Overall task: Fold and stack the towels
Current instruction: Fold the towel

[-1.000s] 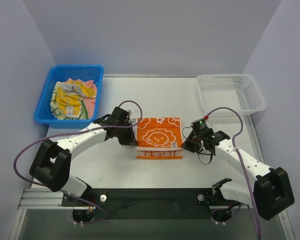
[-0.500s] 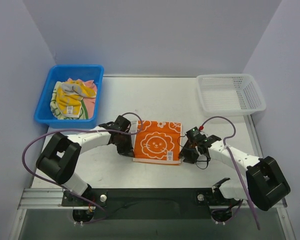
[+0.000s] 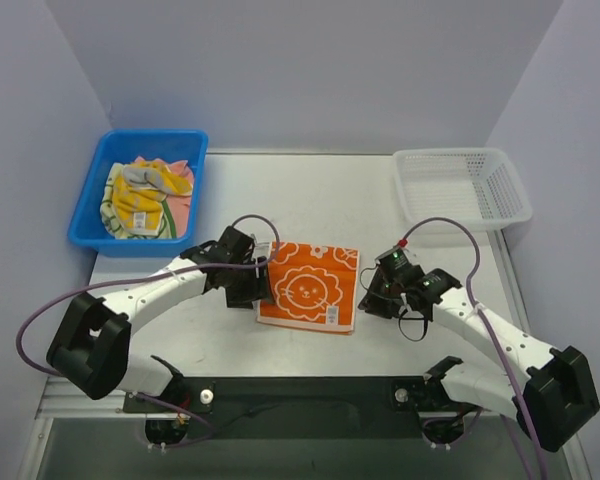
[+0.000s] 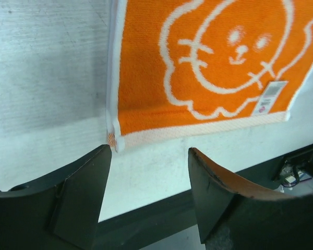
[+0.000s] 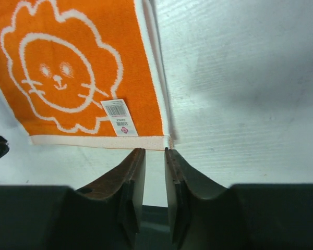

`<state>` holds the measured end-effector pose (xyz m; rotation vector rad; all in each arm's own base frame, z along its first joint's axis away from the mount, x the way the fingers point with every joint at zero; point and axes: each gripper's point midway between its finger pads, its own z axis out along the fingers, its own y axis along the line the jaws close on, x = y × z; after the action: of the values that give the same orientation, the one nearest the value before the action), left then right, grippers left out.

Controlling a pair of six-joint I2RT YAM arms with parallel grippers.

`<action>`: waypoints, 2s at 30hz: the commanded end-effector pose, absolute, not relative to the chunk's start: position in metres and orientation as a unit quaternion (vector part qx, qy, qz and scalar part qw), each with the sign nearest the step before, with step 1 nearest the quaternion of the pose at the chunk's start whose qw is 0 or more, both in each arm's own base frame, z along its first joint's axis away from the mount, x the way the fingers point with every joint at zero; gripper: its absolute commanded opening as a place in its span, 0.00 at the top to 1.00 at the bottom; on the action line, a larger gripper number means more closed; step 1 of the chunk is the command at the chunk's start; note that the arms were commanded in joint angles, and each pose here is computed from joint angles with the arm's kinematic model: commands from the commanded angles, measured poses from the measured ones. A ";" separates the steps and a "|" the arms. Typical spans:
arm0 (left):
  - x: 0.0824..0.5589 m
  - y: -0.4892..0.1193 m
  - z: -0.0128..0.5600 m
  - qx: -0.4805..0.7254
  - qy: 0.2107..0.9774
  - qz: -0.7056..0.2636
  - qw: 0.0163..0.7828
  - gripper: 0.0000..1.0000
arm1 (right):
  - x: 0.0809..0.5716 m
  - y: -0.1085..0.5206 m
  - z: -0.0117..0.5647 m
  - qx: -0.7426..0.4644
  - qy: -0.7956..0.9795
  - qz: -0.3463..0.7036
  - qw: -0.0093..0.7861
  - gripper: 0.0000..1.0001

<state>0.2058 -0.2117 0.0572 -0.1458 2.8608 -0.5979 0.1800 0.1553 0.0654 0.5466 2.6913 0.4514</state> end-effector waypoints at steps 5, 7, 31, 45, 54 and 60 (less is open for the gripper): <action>0.223 -0.229 0.108 -0.013 0.963 -0.208 0.173 0.41 | 0.182 0.185 0.060 0.148 0.962 0.170 0.155 0.86; 0.221 -0.238 0.094 -0.004 0.967 -0.198 0.159 0.51 | 0.181 0.192 0.048 0.150 0.963 0.176 0.140 0.87; 0.195 -0.239 0.095 -0.039 0.944 -0.258 0.200 0.40 | 0.217 0.204 0.087 0.069 0.950 0.220 0.212 0.73; 0.376 -0.290 0.128 -0.081 0.882 -0.365 0.288 0.60 | 0.381 0.295 0.116 0.122 0.854 0.337 0.377 0.53; 0.358 -0.260 0.026 -0.123 0.904 -0.335 0.235 0.80 | 0.368 0.284 0.028 0.133 0.863 0.328 0.360 0.53; 0.345 -0.228 -0.013 -0.158 0.911 -0.303 0.233 0.82 | 0.364 0.246 -0.003 0.186 0.848 0.335 0.365 0.50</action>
<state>0.3492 -0.2535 0.0192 -0.3797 2.4723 -0.9627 0.3627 0.2773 0.0271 0.3765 2.1873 0.9249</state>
